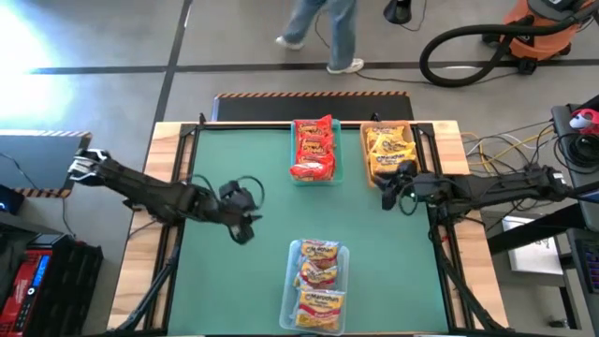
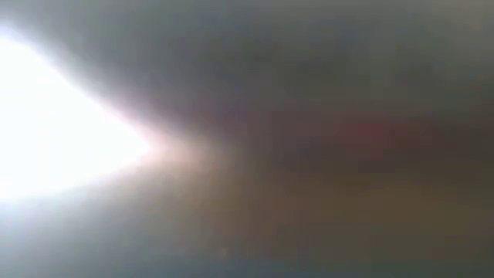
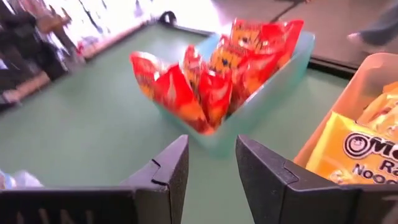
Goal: Sort Maruchan noodles
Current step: Return to Home Position
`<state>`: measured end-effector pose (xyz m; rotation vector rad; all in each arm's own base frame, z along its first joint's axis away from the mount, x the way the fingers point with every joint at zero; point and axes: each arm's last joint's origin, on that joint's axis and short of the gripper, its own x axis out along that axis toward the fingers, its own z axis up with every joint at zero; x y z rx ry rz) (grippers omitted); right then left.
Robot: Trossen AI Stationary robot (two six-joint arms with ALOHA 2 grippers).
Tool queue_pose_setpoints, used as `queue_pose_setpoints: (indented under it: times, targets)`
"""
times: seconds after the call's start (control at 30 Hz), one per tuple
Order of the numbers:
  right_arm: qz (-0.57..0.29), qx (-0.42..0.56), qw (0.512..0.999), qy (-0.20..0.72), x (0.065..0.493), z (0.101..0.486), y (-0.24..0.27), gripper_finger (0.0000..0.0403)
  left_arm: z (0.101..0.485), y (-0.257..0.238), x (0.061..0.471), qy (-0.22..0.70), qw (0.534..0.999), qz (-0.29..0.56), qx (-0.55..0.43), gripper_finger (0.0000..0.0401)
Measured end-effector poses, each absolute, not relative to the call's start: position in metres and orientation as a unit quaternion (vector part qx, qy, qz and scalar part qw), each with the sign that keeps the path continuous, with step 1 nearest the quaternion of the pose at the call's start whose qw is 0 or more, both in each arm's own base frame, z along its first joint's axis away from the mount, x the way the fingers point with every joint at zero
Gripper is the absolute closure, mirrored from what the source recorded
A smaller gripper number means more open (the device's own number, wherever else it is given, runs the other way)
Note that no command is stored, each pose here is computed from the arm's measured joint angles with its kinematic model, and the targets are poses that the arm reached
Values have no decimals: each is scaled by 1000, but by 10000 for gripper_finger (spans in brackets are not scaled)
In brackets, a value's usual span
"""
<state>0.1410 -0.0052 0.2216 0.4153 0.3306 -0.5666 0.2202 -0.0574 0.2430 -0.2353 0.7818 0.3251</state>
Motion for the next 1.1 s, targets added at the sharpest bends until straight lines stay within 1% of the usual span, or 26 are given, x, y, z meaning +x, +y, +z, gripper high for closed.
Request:
queue_pose_setpoints:
  times: [0.13, 0.23, 0.33, 0.63, 0.8, 0.93, 1.1]
  targets:
    - [-289, 219, 926, 102, 135, 214, -9, 285, 239, -38, 202, 347, 918, 163, -104, 282]
    - [-316, 219, 920, 77, 129, 206, -11, 290, 236, -29, 192, 334, 923, 168, -96, 282]
    - [-331, 240, 911, 54, 122, 198, -12, 295, 235, -22, 186, 325, 925, 176, -91, 282]
    - [-329, 312, 891, 20, 108, 164, -13, 299, 250, 2, 173, 282, 932, 216, -74, 282]
    - [-314, 321, 893, -15, 108, 153, -13, 300, 259, 16, 158, 260, 933, 242, -55, 282]
    - [-308, 315, 898, -24, 108, 152, -13, 300, 255, 27, 140, 249, 925, 278, -75, 282]
    - [-311, 315, 896, -25, 108, 152, -13, 300, 249, 32, 122, 216, 929, 279, -111, 282]
